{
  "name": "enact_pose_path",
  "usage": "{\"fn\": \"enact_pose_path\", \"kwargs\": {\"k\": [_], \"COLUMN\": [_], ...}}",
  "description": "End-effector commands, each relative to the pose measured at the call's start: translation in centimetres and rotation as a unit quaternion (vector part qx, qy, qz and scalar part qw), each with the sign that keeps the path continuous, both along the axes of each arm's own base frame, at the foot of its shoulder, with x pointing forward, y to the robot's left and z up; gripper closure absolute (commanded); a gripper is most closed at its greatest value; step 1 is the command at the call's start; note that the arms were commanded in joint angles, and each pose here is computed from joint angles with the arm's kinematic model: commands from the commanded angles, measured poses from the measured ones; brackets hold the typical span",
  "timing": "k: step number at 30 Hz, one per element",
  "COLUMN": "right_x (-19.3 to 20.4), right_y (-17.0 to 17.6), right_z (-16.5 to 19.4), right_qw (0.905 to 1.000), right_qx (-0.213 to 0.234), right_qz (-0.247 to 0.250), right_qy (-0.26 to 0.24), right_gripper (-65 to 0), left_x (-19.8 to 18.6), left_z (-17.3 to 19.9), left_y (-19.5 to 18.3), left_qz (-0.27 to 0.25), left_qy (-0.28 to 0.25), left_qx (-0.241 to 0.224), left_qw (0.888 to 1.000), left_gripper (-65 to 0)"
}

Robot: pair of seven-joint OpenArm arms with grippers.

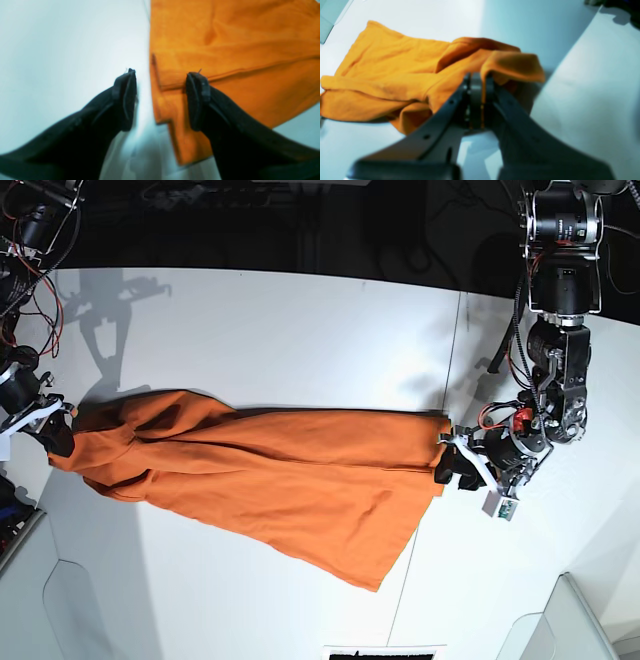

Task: Layout the t-shirt on the table in an organized manner, then fold the t-shirt properly
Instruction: 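Release and regrasp the shirt edge with the left gripper, pulling outward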

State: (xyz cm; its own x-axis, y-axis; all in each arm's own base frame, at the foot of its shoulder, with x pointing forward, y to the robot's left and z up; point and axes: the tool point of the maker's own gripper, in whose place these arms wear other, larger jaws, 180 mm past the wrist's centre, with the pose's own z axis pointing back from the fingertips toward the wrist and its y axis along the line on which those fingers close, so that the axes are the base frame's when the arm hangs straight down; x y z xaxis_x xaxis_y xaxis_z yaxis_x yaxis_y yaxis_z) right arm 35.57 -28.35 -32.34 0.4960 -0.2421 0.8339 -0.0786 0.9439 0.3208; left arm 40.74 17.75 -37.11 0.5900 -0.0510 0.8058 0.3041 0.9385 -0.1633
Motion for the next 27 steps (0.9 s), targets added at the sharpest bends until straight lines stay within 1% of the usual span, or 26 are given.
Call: {"fn": "enact_pose_path", "kwargs": {"k": [1,5,6,7,8,11,12,15,18,19,21,24,27], "right_x": [0.8,0.8,0.8,0.8,0.8,0.8,0.8,0.8,0.6,0.4,0.0,-1.0,-2.4], "right_y": [-0.5,-0.3,-0.3,-0.3,-0.3,-0.4,-0.4,-0.5,-1.3,-1.5,-2.2,-3.1,-4.1], "right_z": [1.9,1.8,1.7,1.7,1.7,1.7,1.7,1.8,1.7,1.6,1.5,1.5,0.9], "right_qw": [0.9995,0.9996,0.9996,0.9996,0.9996,0.9996,0.9996,0.9996,0.9996,0.9995,0.9994,0.9997,0.9994], "right_qx": [-0.003,-0.001,-0.003,-0.003,-0.003,-0.004,-0.004,-0.007,-0.024,-0.028,-0.034,-0.025,-0.024], "right_qz": [-0.003,-0.002,-0.003,-0.003,-0.003,-0.003,-0.003,-0.003,-0.003,-0.002,-0.002,-0.008,-0.019], "right_qy": [-0.030,-0.029,-0.028,-0.028,-0.028,-0.028,-0.028,-0.027,-0.018,-0.012,0.000,0.001,0.014], "right_gripper": [0.0,0.0,0.0,0.0,0.0,0.0,0.0,0.0,0.0,0.0,0.0,0.0,0.0], "left_x": [1.3,1.4,1.4,1.4,1.4,1.5,1.6,1.7,0.6,0.1,-1.1,-3.7,-6.7], "left_z": [2.0,1.4,1.1,0.8,0.7,0.8,1.1,3.0,6.1,7.0,8.5,9.6,9.7], "left_y": [-0.1,-1.1,-1.2,-1.2,-1.2,-1.0,-1.0,-0.9,-2.0,-2.1,-2.5,-3.3,-3.6], "left_qz": [0.001,0.000,0.001,0.001,0.003,-0.002,-0.010,-0.040,-0.105,-0.114,-0.137,-0.175,-0.205], "left_qy": [-0.031,-0.024,-0.022,-0.021,-0.023,-0.028,-0.032,-0.044,-0.057,-0.056,-0.053,-0.037,-0.020], "left_qx": [-0.008,-0.016,-0.017,-0.017,-0.016,-0.006,-0.004,-0.014,-0.033,-0.039,-0.054,-0.076,-0.072], "left_qw": [0.999,1.000,1.000,1.000,1.000,1.000,0.999,0.998,0.992,0.991,0.988,0.981,0.976], "left_gripper": [-33.8,-33.7,-32.9,-29.9,-24.8,-3.0,0.0,0.0,0.0,0.0,0.0,0.0,0.0]}}
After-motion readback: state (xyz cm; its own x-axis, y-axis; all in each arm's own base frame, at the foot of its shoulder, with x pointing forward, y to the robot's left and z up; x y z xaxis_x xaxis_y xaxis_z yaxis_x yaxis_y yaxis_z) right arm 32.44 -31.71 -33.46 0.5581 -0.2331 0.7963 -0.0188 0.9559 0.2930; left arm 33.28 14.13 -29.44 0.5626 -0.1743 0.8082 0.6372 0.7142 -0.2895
